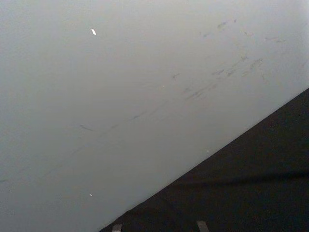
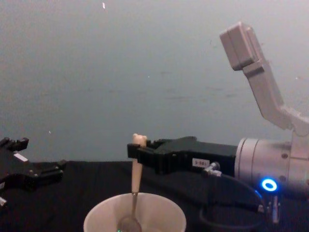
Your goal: Pick up the stirring spoon with one hand, stir inside the cup, then place it back in its original position.
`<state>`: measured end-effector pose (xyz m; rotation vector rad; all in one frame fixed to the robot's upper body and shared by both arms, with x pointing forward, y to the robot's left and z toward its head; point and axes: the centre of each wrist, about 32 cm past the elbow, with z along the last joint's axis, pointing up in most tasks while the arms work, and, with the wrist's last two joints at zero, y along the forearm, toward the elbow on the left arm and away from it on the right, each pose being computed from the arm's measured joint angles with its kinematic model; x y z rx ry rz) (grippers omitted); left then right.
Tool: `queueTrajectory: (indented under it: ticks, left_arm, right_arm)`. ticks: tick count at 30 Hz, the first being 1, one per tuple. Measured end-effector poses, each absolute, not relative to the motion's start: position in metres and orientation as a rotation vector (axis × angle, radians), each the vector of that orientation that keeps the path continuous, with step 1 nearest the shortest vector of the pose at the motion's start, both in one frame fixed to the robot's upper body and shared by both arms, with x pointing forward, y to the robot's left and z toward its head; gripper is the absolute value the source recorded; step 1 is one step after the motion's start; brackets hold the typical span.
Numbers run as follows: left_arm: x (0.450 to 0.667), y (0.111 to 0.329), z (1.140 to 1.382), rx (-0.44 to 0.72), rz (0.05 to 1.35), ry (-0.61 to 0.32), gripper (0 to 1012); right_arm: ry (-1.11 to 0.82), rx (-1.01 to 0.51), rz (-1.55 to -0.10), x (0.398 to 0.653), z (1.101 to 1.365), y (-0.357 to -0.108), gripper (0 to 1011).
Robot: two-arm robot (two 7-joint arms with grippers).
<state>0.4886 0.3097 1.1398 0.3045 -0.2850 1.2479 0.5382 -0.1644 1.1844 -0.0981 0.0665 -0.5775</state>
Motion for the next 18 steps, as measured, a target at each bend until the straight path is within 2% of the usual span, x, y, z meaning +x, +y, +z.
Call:
queueTrajectory:
  ticks: [8,18]
  left_arm:
    - [0.489,0.31,1.14,0.304,1.248,-0.285,1001]
    - [0.489,0.31,1.14,0.304,1.248,-0.285,1001]
  right_arm:
    - [0.069,-0.104,-0.617,0.542,1.186,-0.178,212]
    - [0.091,-0.113,-0.589,0.526,1.187,-0.196,212]
